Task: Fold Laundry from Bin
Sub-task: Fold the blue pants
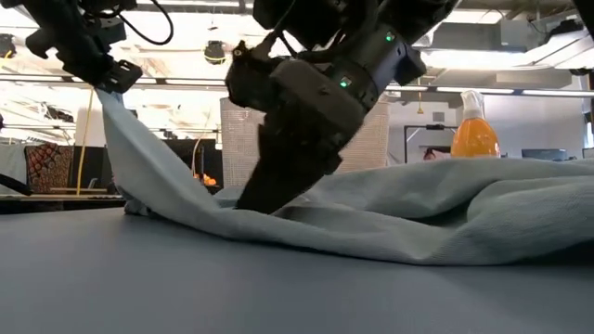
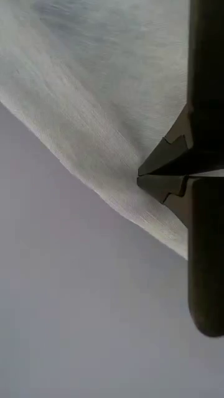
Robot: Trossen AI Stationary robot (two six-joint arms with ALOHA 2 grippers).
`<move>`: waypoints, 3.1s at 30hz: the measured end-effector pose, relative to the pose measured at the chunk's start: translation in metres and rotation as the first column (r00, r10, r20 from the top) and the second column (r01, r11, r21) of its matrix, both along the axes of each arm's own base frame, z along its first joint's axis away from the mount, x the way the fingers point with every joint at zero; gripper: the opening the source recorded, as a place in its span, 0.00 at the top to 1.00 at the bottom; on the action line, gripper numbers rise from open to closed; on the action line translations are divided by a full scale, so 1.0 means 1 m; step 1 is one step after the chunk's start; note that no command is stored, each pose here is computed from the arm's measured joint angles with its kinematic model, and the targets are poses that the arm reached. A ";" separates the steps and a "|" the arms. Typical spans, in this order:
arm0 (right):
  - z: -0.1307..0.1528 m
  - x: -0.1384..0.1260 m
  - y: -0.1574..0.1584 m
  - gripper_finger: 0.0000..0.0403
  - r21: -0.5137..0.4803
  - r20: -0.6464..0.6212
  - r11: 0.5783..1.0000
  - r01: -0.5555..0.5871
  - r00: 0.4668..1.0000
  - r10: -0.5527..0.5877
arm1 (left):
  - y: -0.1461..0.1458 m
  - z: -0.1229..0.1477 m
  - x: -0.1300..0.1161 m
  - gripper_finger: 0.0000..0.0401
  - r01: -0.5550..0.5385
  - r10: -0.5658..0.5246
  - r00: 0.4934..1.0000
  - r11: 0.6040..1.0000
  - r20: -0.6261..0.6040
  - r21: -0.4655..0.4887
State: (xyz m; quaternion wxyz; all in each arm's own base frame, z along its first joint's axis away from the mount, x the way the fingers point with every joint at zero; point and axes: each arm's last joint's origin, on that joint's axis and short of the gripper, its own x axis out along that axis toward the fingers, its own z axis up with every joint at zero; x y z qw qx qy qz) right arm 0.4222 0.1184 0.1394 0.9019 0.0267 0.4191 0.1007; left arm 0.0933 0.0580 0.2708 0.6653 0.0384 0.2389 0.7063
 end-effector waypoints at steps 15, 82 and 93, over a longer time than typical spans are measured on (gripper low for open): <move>0.058 0.001 -0.046 0.95 -0.054 0.164 0.986 0.161 0.975 -0.150 | -0.002 0.003 0.000 0.81 0.169 -0.162 0.985 0.978 0.060 -0.123; 0.083 -0.086 -0.017 0.93 -0.263 0.105 0.839 0.477 0.878 -0.466 | 0.046 -0.052 0.107 0.99 0.651 -0.680 0.716 0.568 0.158 -0.504; 0.076 -0.142 -0.028 0.88 -0.144 0.208 0.746 0.651 0.757 -0.620 | 0.035 -0.100 0.155 0.77 0.760 -0.836 0.540 0.436 0.095 -0.483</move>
